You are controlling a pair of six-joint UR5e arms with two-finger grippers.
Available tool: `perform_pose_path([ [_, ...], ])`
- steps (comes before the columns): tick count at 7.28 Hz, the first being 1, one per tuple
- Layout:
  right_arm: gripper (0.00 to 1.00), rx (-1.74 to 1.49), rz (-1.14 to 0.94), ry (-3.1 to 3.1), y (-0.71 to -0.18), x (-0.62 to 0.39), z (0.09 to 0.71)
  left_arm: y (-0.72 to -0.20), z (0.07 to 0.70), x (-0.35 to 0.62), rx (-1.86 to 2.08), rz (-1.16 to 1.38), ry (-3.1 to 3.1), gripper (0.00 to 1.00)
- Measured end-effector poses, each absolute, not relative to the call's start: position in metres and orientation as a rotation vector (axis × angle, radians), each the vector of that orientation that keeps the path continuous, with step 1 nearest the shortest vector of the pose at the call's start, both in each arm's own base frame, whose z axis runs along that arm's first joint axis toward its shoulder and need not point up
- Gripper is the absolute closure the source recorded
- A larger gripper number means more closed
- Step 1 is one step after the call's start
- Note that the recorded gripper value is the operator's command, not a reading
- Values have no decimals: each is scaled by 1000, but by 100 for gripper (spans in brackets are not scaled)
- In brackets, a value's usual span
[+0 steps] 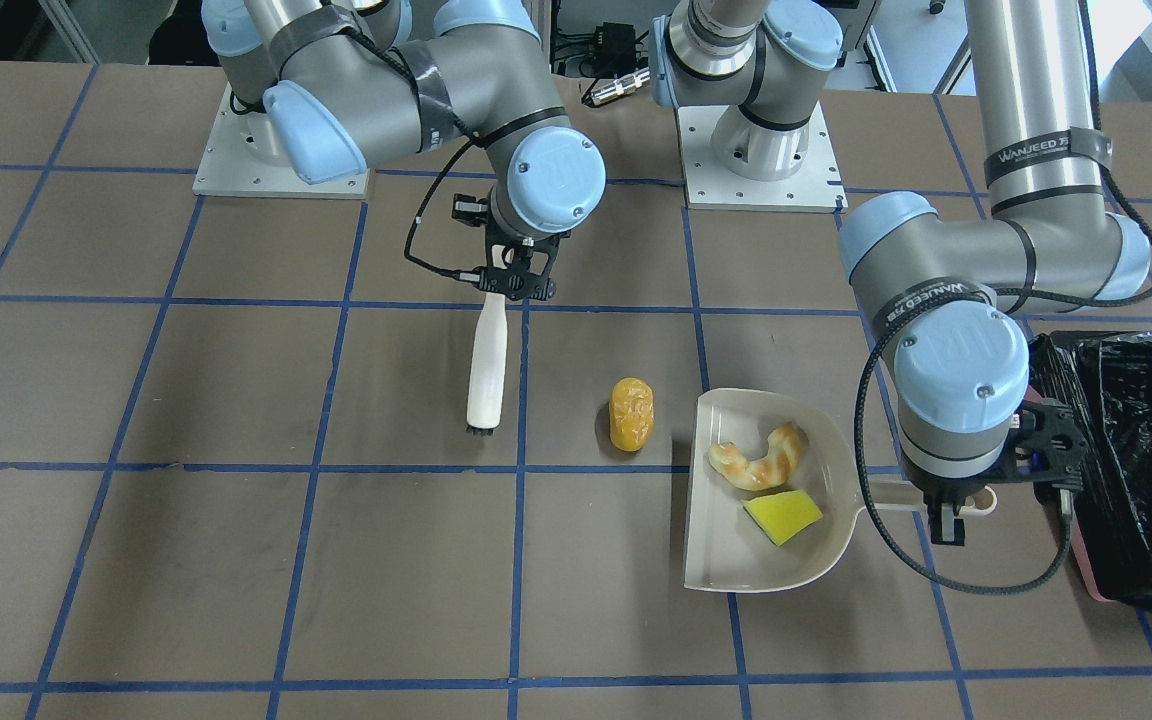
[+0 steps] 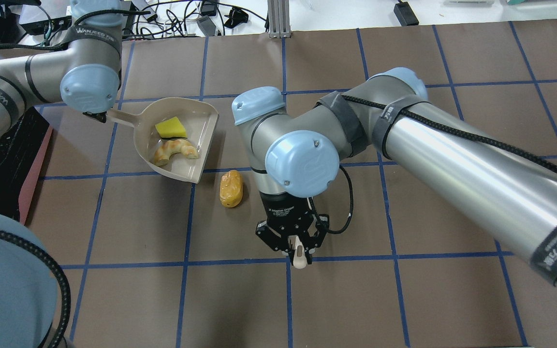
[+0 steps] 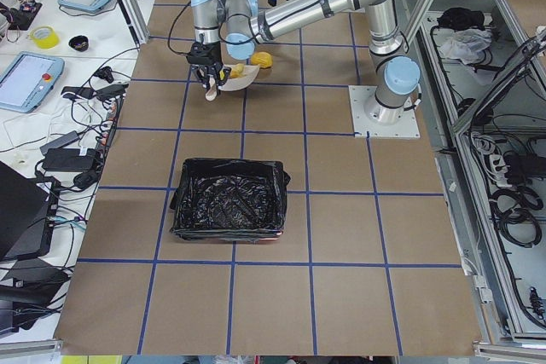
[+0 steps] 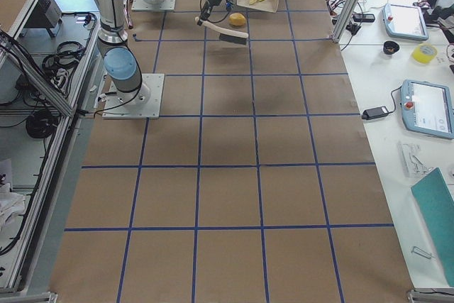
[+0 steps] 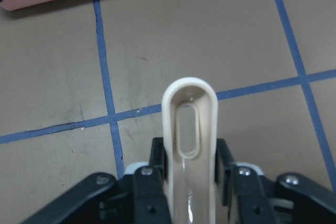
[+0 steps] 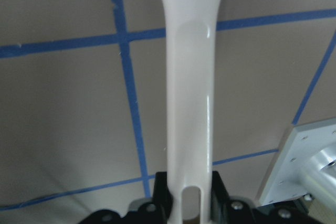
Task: Sweep and dump trash into bin
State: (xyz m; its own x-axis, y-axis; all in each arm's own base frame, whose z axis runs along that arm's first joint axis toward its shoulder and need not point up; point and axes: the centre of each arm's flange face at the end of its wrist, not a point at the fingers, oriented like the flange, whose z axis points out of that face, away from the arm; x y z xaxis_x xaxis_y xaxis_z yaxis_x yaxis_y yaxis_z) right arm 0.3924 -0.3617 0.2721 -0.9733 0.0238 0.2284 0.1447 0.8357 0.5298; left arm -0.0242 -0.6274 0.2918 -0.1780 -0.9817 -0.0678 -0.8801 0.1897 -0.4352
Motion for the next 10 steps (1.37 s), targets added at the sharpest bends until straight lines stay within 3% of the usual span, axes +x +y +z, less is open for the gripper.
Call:
perform_pose_path([
  [4,100,-375,-938,-2817,-294,459,271,-541,256,-31,-1834,-609,2121,100],
  [6,100,-404,-940,-2885,-298,481,254,-529,252,-34,-1852,-605,2111,100],
  [10,100,-337,-734,-3206,-341,528,235,-532,247,-35,-1887,-598,2099,100],
])
